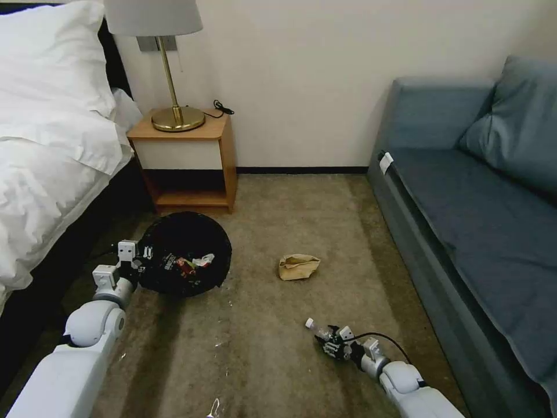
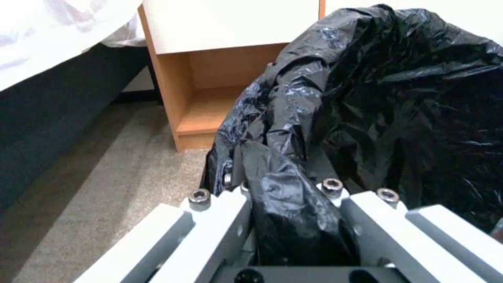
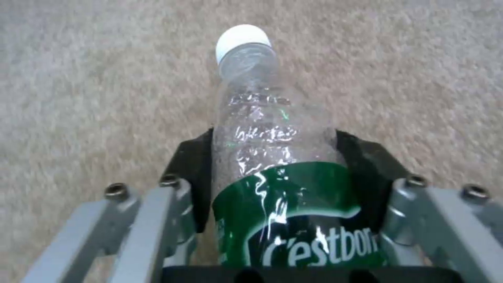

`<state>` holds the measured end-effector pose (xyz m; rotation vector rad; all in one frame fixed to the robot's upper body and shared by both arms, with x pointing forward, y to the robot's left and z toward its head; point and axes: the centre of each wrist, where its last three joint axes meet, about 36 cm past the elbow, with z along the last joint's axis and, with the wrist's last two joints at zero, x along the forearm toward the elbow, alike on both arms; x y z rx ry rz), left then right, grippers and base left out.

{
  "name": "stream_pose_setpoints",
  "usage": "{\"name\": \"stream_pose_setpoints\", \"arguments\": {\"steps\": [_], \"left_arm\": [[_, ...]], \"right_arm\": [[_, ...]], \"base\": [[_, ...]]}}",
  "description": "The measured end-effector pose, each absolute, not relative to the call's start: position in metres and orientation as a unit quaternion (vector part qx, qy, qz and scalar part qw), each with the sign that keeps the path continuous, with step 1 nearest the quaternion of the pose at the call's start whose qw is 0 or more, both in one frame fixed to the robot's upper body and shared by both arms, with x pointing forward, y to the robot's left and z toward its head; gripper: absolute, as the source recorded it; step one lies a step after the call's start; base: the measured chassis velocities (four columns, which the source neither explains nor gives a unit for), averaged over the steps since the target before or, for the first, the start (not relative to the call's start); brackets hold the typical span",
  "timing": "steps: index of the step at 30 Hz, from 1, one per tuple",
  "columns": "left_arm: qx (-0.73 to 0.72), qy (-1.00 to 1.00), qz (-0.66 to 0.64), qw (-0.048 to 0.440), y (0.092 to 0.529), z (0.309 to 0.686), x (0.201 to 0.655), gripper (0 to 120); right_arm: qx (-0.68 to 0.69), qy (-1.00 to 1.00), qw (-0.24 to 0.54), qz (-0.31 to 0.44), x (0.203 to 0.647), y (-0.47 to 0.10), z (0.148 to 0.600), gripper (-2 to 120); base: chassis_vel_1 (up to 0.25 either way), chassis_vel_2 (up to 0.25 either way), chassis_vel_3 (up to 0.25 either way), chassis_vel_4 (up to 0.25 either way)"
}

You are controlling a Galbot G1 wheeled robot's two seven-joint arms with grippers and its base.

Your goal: Pick up the trash bin, then pick up the garbage on the floor and place it into the trash bin.

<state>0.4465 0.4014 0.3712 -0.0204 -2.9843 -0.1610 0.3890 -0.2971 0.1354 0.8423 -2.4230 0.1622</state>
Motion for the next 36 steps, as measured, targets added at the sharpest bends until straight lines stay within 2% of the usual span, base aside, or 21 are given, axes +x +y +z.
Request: {"name": "stream_pose_setpoints", "arguments": {"steps": [11,20,22,28,31,36], "left_arm": [[-0.013,-0.996,-0.052,0.077,0.397,0.371,0.449,4],[-0.02,-0.996,-0.05,0.077,0.389,0.369,0.449,4],[-0.024,-0.995,-0.046,0.082,0.38,0.362,0.451,4],[-0.028,-0.995,-0.043,0.087,0.367,0.354,0.453,4],[-0.035,-0.995,-0.04,0.087,0.354,0.351,0.456,4],[-0.036,-0.995,-0.039,0.087,0.349,0.348,0.461,4]], "right_arm": [[0.306,-0.917,0.254,0.034,0.409,-0.272,0.151,23],[0.297,-0.928,0.222,0.02,0.431,-0.253,0.17,23],[0.295,-0.94,0.173,-0.007,0.472,-0.234,0.202,23],[0.304,-0.943,0.138,-0.012,0.512,-0.217,0.235,23],[0.316,-0.943,0.103,-0.019,0.546,-0.193,0.268,23],[0.339,-0.937,0.077,-0.027,0.57,-0.163,0.295,23]], "base": [[0.0,0.0,0.0,0.0],[0.0,0.0,0.0,0.0],[0.0,0.0,0.0,0.0],[0.0,0.0,0.0,0.0],[0.0,0.0,0.0,0.0],[0.0,0.0,0.0,0.0]]}}
